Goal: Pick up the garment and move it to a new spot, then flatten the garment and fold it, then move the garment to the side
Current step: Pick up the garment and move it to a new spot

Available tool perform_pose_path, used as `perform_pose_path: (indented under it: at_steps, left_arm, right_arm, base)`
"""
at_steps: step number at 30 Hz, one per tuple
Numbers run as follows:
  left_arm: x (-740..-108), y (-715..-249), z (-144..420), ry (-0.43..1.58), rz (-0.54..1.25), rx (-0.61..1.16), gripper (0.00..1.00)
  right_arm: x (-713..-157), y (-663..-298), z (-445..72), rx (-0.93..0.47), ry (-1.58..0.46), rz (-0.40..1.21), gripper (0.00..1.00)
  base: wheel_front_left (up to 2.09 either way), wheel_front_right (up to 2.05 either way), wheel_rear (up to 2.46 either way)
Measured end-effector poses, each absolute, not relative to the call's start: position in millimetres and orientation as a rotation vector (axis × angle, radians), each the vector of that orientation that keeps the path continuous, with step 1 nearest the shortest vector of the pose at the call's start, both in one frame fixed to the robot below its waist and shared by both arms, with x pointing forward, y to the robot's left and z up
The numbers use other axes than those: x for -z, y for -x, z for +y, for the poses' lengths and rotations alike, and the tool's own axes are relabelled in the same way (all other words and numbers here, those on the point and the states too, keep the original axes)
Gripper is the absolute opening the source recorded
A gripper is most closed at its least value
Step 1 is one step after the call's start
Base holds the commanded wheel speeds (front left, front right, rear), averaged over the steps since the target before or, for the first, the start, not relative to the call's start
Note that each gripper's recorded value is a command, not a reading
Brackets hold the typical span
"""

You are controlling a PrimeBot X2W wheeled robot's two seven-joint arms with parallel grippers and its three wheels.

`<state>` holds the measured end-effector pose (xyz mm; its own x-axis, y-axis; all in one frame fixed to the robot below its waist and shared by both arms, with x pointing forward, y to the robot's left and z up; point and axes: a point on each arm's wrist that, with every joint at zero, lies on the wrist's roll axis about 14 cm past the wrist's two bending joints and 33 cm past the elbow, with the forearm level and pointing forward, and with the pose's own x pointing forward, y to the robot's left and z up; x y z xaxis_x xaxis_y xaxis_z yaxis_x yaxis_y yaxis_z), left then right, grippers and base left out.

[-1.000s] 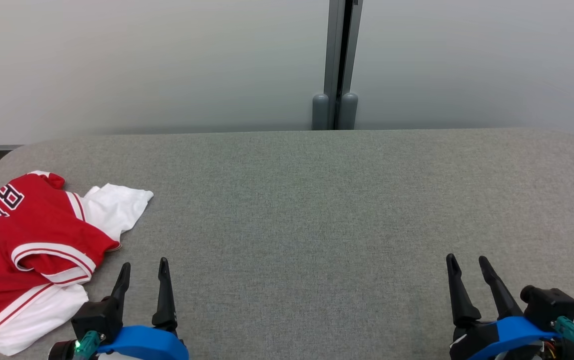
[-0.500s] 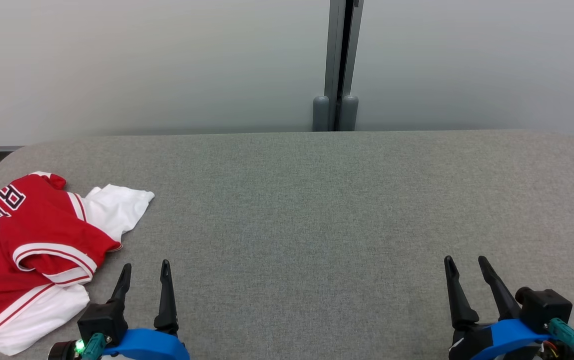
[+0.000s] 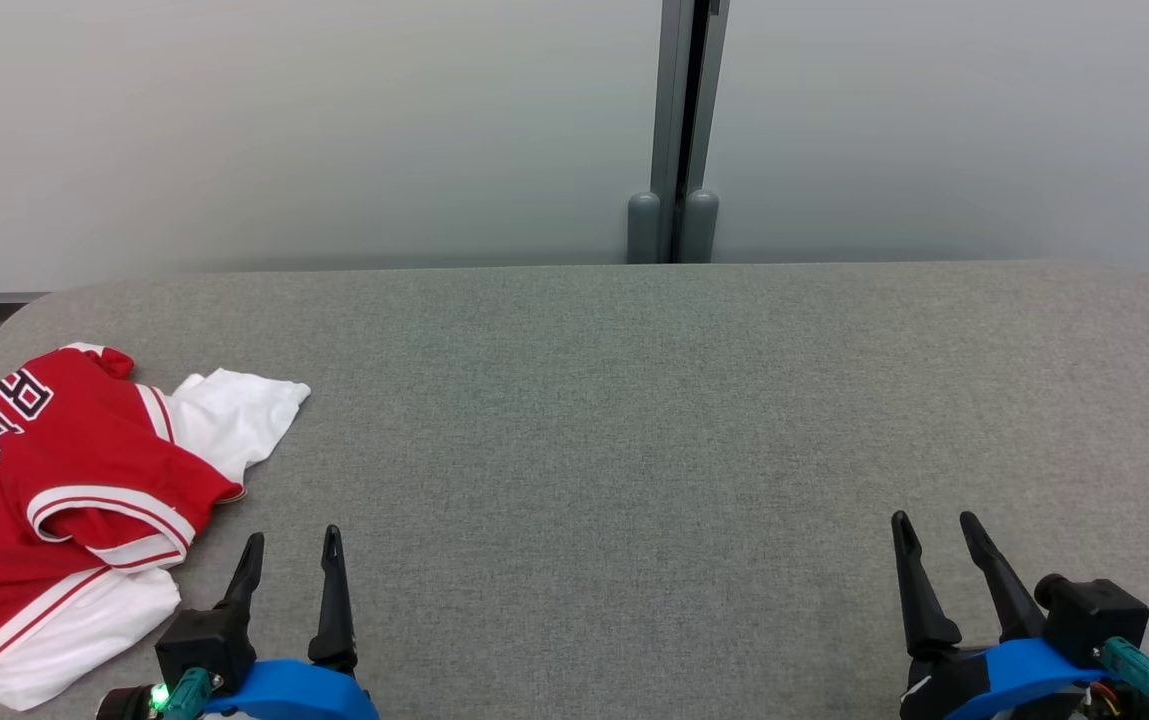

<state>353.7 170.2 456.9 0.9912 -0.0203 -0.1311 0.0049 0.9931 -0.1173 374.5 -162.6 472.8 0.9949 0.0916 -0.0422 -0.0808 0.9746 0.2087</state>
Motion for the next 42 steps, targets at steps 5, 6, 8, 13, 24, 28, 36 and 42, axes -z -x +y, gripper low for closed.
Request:
perform_pose_path:
  at_steps: [5, 6, 8, 13, 24, 28, 36, 42]
  left_arm:
    - [-457.0, -351.0, 173.2, 0.119, 0.132, 0.005, 1.0]
    - [-458.0, -349.8, 176.4, 0.119, 0.127, -0.004, 1.0]
    - [-460.9, -346.8, 183.1, 0.119, 0.116, -0.024, 1.0]
    - [-465.9, -330.4, 210.0, 0.127, 0.093, -0.116, 1.0]
    - [-470.2, -268.1, 281.2, 0.134, 0.064, -0.376, 1.0]
    - [-468.8, -246.7, 297.9, 0.136, 0.067, -0.454, 1.0]
    - [-461.4, -218.4, 320.6, 0.142, 0.088, -0.577, 1.0]
    - [-459.7, -211.6, 322.8, 0.145, 0.089, -0.597, 1.0]
  right_arm:
    - [-472.4, -375.8, -163.0, -0.086, -0.208, 0.051, 1.0]
    - [-471.9, -375.9, -159.9, -0.095, -0.206, 0.053, 1.0]
    - [-472.9, -378.2, -153.5, -0.115, -0.202, 0.052, 1.0]
    - [-479.0, -389.0, -124.6, -0.2, -0.198, 0.043, 1.0]
    - [-481.8, -404.6, -34.8, -0.448, -0.194, 0.063, 1.0]
    - [-478.4, -407.2, -8.1, -0.519, -0.189, 0.079, 1.0]
    - [-468.0, -411.2, 27.5, -0.615, -0.173, 0.116, 1.0]
    - [-470.0, -410.6, 35.0, -0.637, -0.168, 0.115, 1.0]
  base:
    - [0.0, 0.0, 0.0]
    - [0.0, 0.0, 0.0]
    - [0.0, 0.0, 0.0]
    - [0.0, 0.0, 0.0]
    - [0.0, 0.0, 0.0]
    - [0.0, 0.0, 0.0]
    - [0.0, 0.0, 0.0]
    - [0.0, 0.0, 0.0]
